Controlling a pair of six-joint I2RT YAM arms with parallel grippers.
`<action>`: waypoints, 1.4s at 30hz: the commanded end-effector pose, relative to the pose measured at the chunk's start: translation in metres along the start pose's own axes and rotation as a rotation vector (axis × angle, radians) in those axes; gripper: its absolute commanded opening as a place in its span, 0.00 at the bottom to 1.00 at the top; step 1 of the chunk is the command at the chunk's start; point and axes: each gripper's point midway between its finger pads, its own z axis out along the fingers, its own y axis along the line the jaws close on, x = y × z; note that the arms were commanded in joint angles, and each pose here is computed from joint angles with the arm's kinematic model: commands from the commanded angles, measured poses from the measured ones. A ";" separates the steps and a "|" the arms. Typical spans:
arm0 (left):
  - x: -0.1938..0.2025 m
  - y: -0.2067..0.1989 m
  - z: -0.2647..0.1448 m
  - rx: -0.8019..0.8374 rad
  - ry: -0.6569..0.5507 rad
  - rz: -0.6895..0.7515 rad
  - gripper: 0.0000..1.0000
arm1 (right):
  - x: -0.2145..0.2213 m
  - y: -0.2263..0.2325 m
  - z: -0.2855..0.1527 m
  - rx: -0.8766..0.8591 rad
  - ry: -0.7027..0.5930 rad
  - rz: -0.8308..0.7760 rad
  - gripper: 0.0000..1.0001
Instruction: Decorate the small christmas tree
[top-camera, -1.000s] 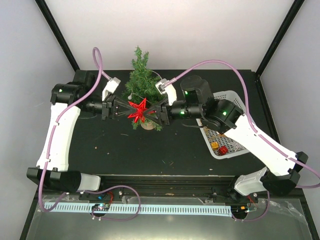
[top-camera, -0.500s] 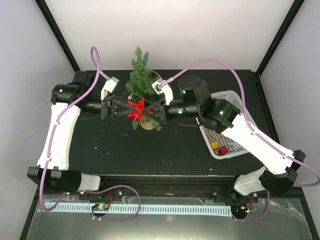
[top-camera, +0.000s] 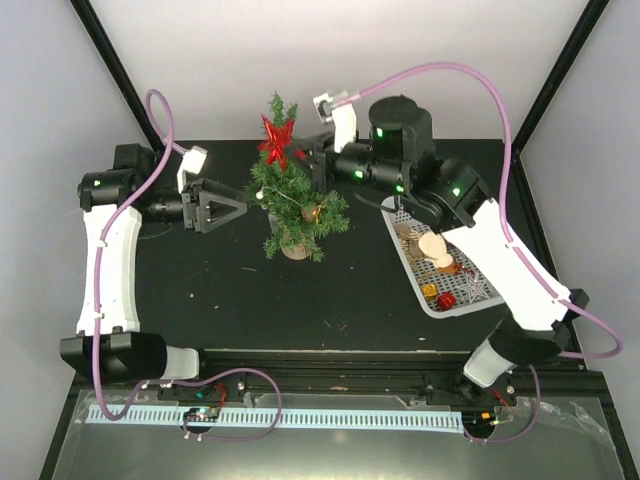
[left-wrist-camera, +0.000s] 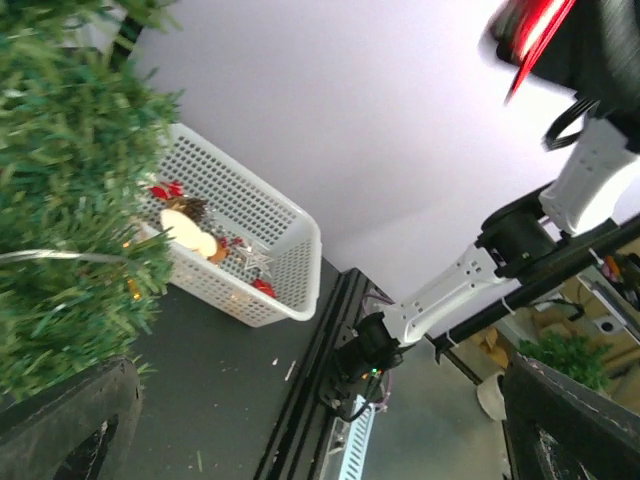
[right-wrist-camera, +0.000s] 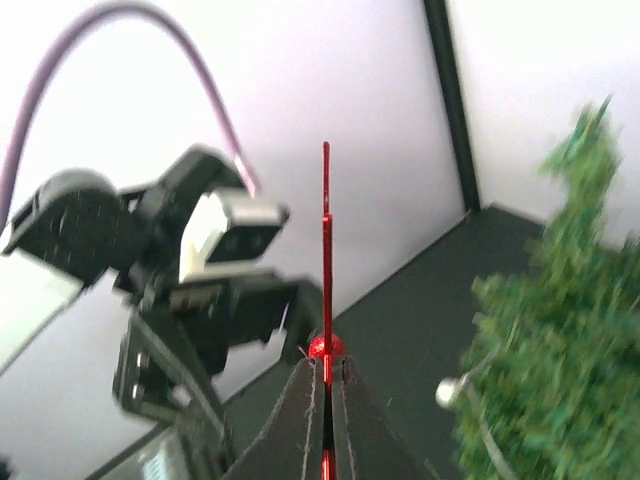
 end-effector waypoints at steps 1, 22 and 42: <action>0.001 0.022 -0.011 -0.069 -0.019 -0.010 0.99 | -0.038 -0.032 0.002 0.196 -0.069 -0.060 0.01; -0.017 0.065 -0.044 -0.429 -0.001 0.185 0.99 | -0.107 -0.070 0.001 0.331 -0.329 -0.100 0.01; -0.109 0.083 -0.021 -0.539 -0.105 0.500 0.98 | -0.084 -0.097 -0.021 0.430 -0.315 -0.068 0.01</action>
